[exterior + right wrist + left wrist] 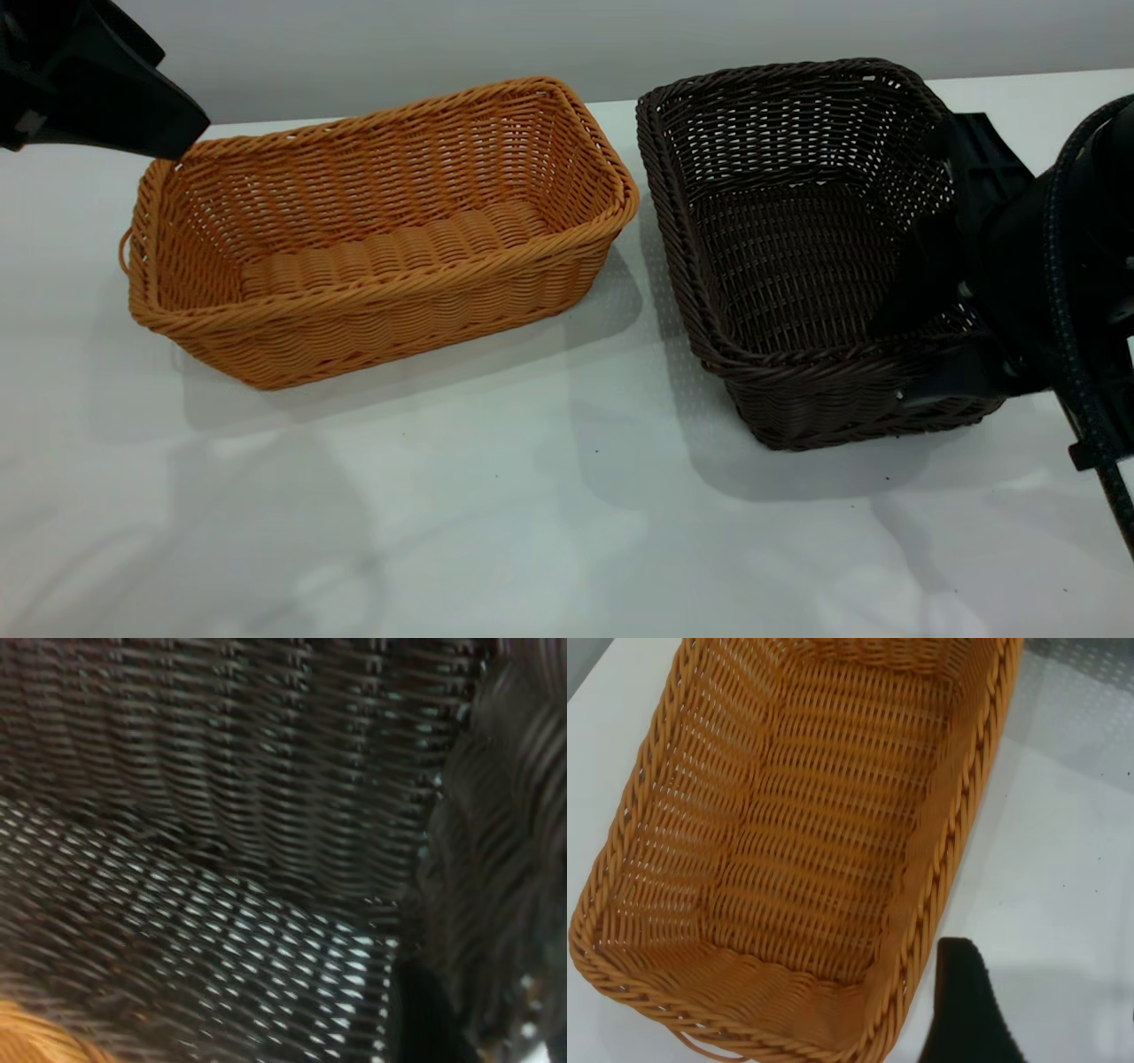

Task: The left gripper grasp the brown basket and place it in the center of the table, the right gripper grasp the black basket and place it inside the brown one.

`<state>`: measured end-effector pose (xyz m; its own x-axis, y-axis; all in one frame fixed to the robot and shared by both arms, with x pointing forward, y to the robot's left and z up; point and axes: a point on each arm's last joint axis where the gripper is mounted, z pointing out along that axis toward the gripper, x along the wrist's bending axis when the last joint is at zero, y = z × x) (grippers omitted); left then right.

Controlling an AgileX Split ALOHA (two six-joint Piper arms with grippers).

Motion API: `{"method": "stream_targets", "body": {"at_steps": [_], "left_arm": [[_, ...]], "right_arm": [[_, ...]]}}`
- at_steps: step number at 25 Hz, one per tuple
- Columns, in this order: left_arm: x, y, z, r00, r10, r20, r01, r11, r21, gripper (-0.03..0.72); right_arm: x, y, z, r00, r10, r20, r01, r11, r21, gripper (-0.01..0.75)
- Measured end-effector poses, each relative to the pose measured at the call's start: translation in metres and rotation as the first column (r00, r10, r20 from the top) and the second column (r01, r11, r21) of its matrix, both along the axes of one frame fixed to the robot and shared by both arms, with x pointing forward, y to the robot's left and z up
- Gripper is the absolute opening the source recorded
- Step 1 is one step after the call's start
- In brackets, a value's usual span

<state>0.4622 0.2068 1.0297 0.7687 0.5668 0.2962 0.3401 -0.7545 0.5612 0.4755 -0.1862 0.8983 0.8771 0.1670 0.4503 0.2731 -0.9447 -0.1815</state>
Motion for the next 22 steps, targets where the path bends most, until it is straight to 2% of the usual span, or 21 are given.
{"method": "stream_targets", "body": {"at_steps": [5, 12, 18, 22], "left_arm": [[0.000, 0.000, 0.000, 1.000, -0.001, 0.000, 0.001, 1.000, 0.000, 0.391], [-0.002, 0.000, -0.001, 1.000, -0.006, -0.023, 0.006, 1.000, 0.006, 0.391], [-0.003, 0.000, -0.002, 0.999, -0.009, -0.034, 0.010, 1.000, 0.009, 0.391], [-0.004, 0.000, -0.002, 0.999, -0.011, -0.039, 0.011, 1.000, 0.010, 0.388]], "right_arm": [[0.003, 0.000, -0.012, 1.000, -0.013, -0.027, 0.012, 1.000, -0.021, 0.307], [0.027, 0.013, -0.024, 0.998, 0.035, -0.047, -0.036, 0.999, -0.026, 0.307], [0.034, 0.015, -0.039, 0.997, 0.020, -0.076, -0.023, 0.999, -0.042, 0.304], [0.035, 0.013, -0.043, 0.998, 0.006, -0.064, -0.010, 0.998, -0.063, 0.263]]}}
